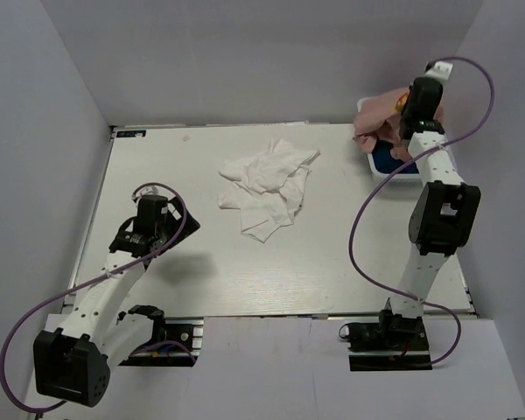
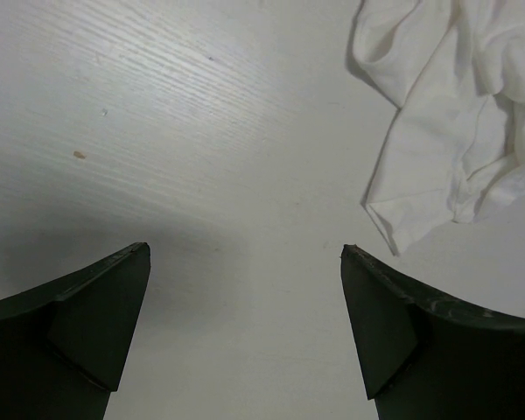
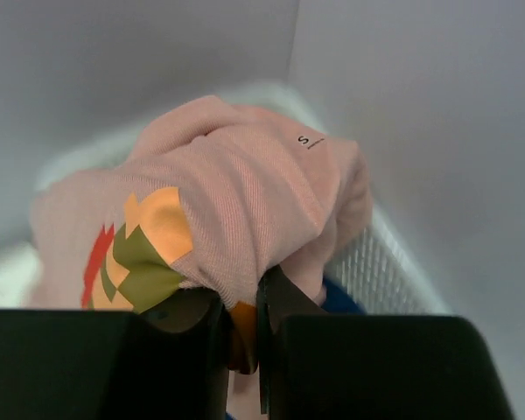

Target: Fold and stack the t-shirts

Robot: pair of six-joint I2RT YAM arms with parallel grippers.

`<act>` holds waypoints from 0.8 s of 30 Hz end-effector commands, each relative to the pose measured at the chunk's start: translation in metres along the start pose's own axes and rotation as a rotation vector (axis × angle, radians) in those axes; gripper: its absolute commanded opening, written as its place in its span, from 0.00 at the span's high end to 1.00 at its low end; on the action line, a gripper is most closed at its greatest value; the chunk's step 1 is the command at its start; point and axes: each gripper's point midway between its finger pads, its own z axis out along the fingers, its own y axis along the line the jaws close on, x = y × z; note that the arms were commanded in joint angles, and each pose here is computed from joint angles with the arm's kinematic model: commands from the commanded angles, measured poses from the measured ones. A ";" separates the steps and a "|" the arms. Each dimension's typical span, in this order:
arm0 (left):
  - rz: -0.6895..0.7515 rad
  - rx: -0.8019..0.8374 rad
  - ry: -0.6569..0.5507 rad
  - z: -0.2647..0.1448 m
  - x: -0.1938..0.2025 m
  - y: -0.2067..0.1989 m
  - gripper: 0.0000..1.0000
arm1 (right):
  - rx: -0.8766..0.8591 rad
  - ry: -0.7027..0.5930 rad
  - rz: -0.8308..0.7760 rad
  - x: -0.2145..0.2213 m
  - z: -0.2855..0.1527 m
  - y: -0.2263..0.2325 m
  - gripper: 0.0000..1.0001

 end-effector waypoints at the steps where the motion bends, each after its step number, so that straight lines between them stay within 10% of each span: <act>1: 0.015 0.094 -0.057 -0.015 -0.026 -0.030 0.00 | -0.071 0.168 0.086 0.082 0.014 0.003 1.00; 3: 0.032 0.145 -0.077 -0.024 -0.034 -0.042 0.00 | -0.077 0.267 0.066 0.125 0.016 0.001 1.00; 5: 0.039 0.194 -0.110 -0.033 -0.048 -0.057 0.00 | -0.094 0.345 0.077 0.143 0.010 0.003 0.78; 6: 0.053 0.205 -0.109 -0.034 -0.051 -0.061 0.00 | -0.105 0.328 0.084 0.126 0.002 0.003 0.55; 7: 0.053 0.211 -0.116 -0.036 -0.055 -0.066 0.00 | -0.147 0.313 0.089 0.114 -0.004 0.008 0.10; 13: 0.107 0.267 -0.103 -0.028 -0.070 -0.092 0.00 | -0.482 0.138 0.094 0.007 -0.107 0.050 0.10; 24: 0.229 0.163 0.098 0.080 -0.063 -0.110 0.00 | -0.868 0.364 0.002 0.099 -0.213 0.173 0.10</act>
